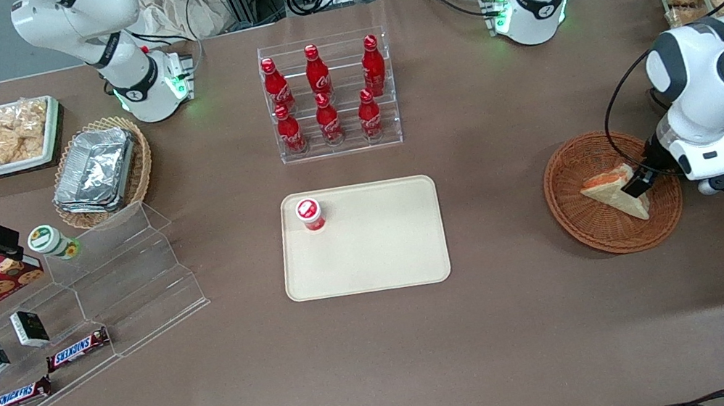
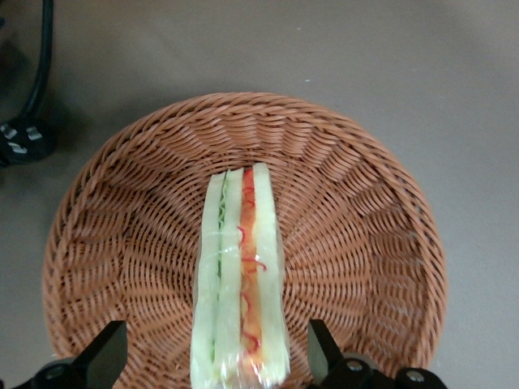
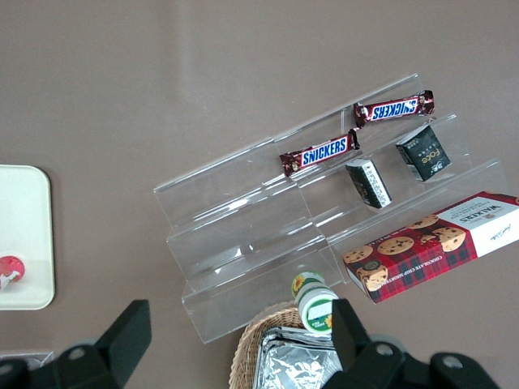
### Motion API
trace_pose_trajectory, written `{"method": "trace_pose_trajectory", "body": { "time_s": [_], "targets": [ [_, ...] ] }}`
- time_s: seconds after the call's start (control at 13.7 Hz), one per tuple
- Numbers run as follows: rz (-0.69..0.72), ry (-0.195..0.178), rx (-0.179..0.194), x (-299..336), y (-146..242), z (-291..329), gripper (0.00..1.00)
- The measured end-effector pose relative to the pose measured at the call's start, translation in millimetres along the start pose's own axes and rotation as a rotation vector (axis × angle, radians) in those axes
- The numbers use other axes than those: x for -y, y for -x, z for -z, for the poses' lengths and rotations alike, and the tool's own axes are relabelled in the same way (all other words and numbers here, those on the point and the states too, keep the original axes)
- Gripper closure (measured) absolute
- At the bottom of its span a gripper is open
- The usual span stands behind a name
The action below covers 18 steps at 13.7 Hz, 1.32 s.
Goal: Place sandwich from basket to tray
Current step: 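Close the left gripper on the triangular sandwich and lift it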
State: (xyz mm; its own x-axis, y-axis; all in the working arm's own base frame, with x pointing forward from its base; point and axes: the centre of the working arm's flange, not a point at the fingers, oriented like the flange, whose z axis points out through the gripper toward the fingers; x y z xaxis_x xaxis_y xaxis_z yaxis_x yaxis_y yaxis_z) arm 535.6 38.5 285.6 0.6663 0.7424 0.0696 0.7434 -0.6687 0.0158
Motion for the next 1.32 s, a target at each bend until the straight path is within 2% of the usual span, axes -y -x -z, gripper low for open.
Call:
{"method": "trace_pose_trajectory", "body": {
  "time_s": [0.37,0.44,0.51,0.59,0.8,0.95,1.02,1.17,1.24,1.32],
  "targets": [
    [0.069,0.008,-0.004,3,8,-40,0.0],
    [0.08,0.006,-0.002,3,10,-47,0.06],
    [0.091,0.005,0.002,1,13,-53,0.07],
    [0.098,0.008,0.001,-2,17,-56,0.14],
    [0.088,0.026,-0.006,-14,23,-53,0.47],
    [0.064,0.035,-0.01,-23,22,-41,0.6],
    [0.039,0.015,0.005,-30,19,-32,0.62],
    [-0.02,-0.05,0.057,-46,8,2,0.72],
    [-0.064,-0.067,0.075,-59,5,26,0.79],
    [-0.111,-0.079,0.089,-72,4,52,0.79]
  ]
}}
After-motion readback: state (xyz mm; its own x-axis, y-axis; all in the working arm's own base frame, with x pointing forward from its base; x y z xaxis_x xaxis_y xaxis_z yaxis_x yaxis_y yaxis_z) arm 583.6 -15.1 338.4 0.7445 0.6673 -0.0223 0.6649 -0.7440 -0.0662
